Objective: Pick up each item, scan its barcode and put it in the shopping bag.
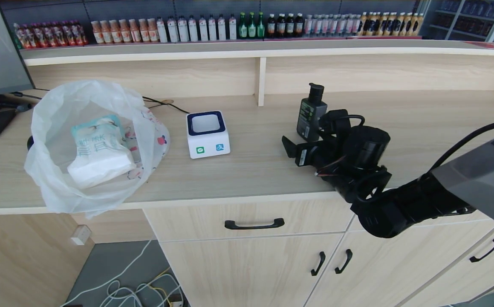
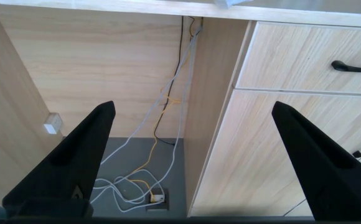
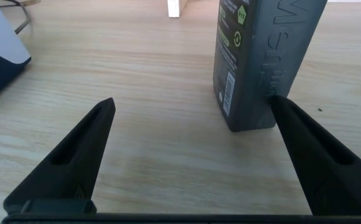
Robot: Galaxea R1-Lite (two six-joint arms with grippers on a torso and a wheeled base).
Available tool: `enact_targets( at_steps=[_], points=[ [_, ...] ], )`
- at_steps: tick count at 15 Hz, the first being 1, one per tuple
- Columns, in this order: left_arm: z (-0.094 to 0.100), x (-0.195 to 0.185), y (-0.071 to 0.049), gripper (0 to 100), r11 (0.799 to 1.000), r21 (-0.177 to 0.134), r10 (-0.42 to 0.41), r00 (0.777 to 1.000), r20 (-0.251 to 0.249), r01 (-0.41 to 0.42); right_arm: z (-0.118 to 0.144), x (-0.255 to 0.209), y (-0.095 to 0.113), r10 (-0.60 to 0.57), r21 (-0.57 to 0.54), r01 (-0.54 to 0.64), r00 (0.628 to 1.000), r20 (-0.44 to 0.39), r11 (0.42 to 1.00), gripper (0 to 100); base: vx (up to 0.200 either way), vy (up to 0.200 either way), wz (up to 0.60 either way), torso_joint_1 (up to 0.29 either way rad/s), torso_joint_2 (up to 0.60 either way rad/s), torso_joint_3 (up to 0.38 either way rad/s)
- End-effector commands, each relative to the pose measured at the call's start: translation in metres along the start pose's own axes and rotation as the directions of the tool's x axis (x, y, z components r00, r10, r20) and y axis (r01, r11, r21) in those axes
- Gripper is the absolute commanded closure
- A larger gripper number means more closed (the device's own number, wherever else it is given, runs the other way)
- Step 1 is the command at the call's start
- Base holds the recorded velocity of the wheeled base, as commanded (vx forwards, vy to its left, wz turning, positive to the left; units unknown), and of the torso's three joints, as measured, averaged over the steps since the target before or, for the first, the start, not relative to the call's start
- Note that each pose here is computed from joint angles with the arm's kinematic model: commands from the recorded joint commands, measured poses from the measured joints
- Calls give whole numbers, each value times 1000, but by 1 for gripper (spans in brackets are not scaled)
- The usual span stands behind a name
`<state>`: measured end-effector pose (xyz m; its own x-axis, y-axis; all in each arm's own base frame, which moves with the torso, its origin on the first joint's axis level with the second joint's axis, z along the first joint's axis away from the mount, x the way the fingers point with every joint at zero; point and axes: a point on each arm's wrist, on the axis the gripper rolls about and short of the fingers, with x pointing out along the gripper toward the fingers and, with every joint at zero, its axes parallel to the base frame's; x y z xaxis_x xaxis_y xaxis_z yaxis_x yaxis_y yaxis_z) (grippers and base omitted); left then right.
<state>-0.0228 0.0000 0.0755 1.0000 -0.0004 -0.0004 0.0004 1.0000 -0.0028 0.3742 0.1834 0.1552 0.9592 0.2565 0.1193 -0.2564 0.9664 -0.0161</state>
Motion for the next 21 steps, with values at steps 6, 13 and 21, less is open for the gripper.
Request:
enact_targets(
  at_steps=[6, 13, 21],
  points=[
    [0, 0, 0, 0, 1000, 0, 0, 1000, 0, 0, 0, 0, -1, -2, 2, 2, 1000, 7, 1000, 0, 0, 0, 0, 0, 0, 0],
    [0, 0, 0, 0, 1000, 0, 0, 1000, 0, 0, -5, 4, -3, -10, 1, 10, 1000, 11, 1000, 0, 0, 0, 0, 0, 0, 0],
    [0, 0, 0, 0, 1000, 0, 0, 1000, 0, 0, 15, 21, -22, -39, -4, 39, 999, 25, 999, 0, 0, 0, 0, 0, 0, 0]
  ],
)
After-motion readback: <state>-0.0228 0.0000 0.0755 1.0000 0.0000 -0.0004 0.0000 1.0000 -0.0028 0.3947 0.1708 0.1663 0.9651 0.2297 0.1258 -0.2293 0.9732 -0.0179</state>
